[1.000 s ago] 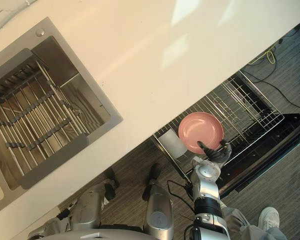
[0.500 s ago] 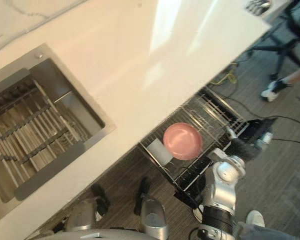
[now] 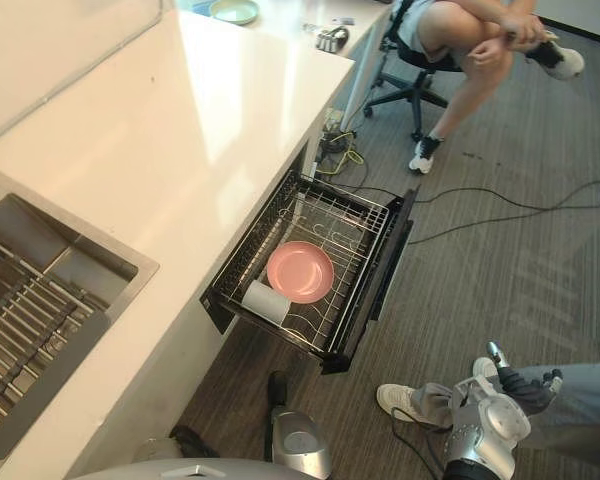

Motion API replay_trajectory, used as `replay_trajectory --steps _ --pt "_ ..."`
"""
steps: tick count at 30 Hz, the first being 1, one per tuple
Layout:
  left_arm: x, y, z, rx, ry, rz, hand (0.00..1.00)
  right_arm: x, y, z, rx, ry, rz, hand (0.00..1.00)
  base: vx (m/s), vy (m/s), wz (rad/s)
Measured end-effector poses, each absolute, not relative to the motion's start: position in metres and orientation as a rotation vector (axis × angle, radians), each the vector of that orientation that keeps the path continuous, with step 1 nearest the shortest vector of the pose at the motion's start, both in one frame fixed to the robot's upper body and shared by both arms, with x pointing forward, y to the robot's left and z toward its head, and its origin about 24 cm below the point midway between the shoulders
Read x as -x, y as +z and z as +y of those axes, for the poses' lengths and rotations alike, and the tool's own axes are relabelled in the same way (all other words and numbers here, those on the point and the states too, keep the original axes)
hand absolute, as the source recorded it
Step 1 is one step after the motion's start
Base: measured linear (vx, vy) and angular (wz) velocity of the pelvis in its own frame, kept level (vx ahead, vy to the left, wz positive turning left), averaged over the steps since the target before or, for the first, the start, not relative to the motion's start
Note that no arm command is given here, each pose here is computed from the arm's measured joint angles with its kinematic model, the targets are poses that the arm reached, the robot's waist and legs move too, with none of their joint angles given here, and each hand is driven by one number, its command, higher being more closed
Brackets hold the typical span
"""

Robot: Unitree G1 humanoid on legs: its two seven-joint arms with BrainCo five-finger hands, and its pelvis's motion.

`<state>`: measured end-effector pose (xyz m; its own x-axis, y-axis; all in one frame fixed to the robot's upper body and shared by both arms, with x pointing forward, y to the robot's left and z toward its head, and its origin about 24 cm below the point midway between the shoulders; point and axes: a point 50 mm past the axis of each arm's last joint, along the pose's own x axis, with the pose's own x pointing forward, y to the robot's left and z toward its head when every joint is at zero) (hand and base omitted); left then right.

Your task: Walk over to the sink, pick up the cup, carry it to the dishwasher, place the cup inside the dishwasher, then close the dishwasher door

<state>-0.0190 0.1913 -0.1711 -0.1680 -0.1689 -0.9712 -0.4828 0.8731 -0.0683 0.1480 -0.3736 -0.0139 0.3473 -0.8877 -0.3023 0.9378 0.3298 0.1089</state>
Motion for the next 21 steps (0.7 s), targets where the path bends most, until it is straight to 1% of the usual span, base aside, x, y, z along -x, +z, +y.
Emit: replay_trajectory --steps 2,5,9,14,18,21 --pt "0.018 -0.171 0.195 0.476 0.319 1.740 0.00 -0.147 -0.022 -0.365 -0.314 -1.201 0.223 0.00 0.07 -0.013 -0.19" --pt "0.003 -0.172 0.190 0.459 0.345 1.698 0.00 -0.151 -0.030 -0.354 -0.336 -1.175 0.250 0.00 -0.03 -0.034 -0.11" --pt "-0.045 -0.171 0.186 0.516 0.388 1.543 0.00 -0.162 -0.035 -0.340 -0.361 -1.117 0.286 0.00 0.00 0.012 0.00" --pt "-0.057 -0.170 0.176 0.596 0.432 1.511 0.00 -0.164 -0.045 -0.332 -0.450 -1.077 0.294 0.00 0.00 0.078 0.40" --pt "-0.059 -0.170 0.172 0.622 0.431 1.494 0.00 -0.180 -0.045 -0.316 -0.510 -0.993 0.264 0.00 -0.01 0.107 0.51" --pt "-0.059 -0.171 0.172 0.640 0.419 1.449 0.00 -0.178 -0.037 -0.329 -0.490 -1.018 0.221 0.00 0.01 0.125 0.51"
